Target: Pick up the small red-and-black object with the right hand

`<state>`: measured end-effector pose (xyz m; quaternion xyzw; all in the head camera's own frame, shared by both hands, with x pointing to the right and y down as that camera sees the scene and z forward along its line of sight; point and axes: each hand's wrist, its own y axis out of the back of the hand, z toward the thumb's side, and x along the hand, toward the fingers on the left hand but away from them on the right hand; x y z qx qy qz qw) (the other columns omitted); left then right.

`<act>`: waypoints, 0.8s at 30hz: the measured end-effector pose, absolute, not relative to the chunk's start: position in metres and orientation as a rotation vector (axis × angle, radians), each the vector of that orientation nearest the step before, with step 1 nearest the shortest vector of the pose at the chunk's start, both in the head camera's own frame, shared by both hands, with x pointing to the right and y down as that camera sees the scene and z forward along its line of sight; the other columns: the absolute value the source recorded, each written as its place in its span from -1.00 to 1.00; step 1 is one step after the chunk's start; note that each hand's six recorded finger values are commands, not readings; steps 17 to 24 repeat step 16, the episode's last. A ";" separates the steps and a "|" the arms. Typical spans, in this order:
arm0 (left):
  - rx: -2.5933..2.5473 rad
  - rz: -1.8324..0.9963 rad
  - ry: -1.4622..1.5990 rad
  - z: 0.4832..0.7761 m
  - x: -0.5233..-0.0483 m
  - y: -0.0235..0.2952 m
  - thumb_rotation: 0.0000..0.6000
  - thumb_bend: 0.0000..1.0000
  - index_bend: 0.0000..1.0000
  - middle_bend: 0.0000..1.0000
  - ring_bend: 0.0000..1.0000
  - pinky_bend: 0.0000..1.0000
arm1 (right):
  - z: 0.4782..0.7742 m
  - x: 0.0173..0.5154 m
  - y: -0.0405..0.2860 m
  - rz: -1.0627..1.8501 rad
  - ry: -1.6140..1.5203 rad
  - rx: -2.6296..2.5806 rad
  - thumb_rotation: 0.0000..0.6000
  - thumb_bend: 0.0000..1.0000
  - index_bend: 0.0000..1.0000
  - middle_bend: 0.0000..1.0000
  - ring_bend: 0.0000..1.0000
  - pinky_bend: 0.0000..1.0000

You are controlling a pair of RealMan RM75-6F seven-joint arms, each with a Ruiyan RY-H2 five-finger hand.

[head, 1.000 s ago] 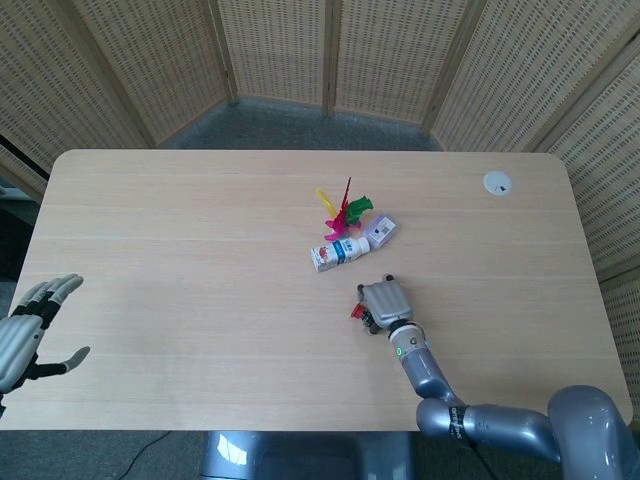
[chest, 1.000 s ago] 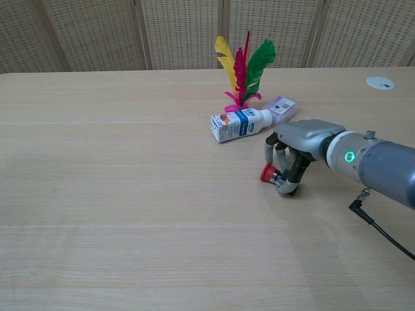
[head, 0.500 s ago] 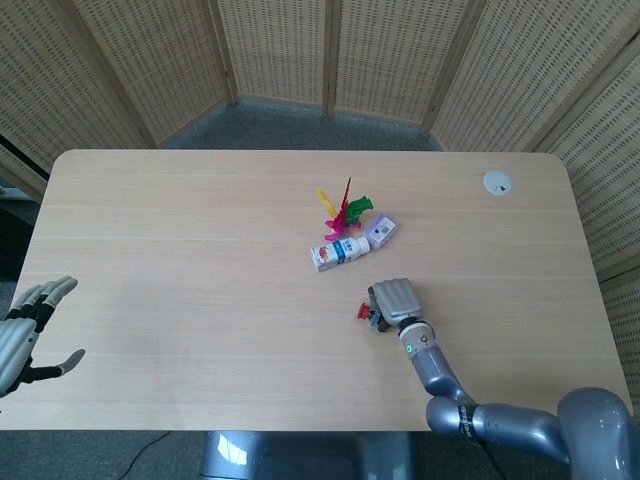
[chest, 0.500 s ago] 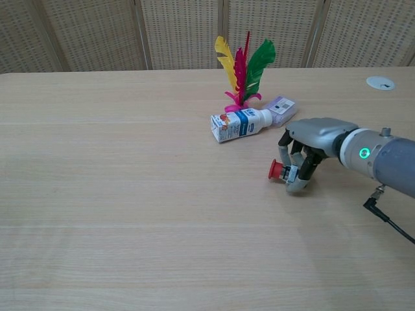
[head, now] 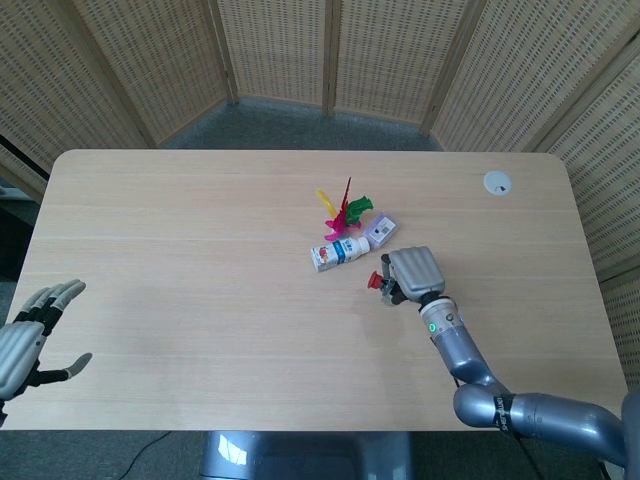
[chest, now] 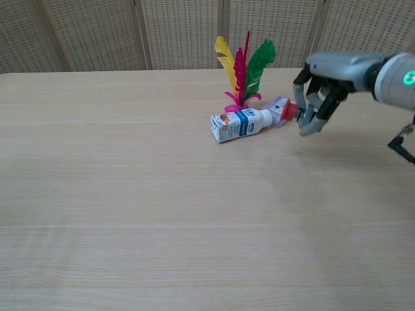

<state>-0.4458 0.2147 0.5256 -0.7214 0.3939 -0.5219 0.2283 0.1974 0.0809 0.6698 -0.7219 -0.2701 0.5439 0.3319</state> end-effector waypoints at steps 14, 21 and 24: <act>-1.963 -1.452 1.108 0.512 -0.450 0.232 1.00 -0.35 -1.00 -1.00 -1.00 -1.00 | 0.583 0.176 0.037 1.224 -0.813 -1.853 1.00 -0.83 0.23 0.61 0.76 0.08; -1.967 -1.448 1.108 0.512 -0.450 0.232 1.00 -0.35 -1.00 -1.00 -1.00 -1.00 | 0.580 0.175 0.039 1.223 -0.808 -1.854 1.00 -0.83 0.23 0.61 0.76 0.08; -1.967 -1.448 1.108 0.512 -0.450 0.232 1.00 -0.35 -1.00 -1.00 -1.00 -1.00 | 0.580 0.175 0.039 1.223 -0.808 -1.854 1.00 -0.83 0.23 0.61 0.76 0.08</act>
